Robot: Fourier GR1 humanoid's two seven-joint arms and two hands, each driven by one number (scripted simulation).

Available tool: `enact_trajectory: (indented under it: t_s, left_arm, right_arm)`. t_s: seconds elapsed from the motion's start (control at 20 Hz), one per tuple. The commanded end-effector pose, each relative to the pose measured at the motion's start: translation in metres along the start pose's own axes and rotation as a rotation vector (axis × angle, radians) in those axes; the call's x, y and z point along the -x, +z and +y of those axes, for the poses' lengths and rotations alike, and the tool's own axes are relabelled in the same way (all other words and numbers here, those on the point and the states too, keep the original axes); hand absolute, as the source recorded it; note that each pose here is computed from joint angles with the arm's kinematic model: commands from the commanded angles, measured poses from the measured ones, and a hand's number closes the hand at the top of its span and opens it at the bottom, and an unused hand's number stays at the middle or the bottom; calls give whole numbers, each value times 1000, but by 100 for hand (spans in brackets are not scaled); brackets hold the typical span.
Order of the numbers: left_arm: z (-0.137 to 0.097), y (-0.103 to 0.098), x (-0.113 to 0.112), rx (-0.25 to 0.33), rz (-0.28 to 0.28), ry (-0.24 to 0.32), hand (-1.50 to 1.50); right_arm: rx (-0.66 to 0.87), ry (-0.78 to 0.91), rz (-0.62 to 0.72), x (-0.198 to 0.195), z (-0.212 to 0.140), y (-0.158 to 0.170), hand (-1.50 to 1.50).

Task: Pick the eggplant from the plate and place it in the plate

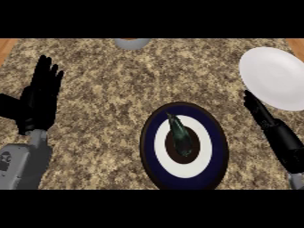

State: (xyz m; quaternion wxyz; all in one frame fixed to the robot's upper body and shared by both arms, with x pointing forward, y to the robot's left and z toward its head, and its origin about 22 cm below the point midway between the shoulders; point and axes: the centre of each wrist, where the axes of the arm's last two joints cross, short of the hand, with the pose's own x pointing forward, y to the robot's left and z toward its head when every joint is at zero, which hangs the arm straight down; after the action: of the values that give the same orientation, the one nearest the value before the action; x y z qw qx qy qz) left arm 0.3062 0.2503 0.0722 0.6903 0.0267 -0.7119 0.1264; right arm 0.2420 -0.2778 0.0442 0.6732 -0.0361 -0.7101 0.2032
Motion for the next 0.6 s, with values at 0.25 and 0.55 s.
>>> enact_trajectory:
  t_s: [0.25,0.55]
  left_arm:
    - [11,24,55,109,176,-339,0]
    - [9,50,81,122,275,-328,0]
  right_arm:
    - [-473,-460,-87,-49,69,-59,150]
    - [-244,240,-202,6,54,-60,150]
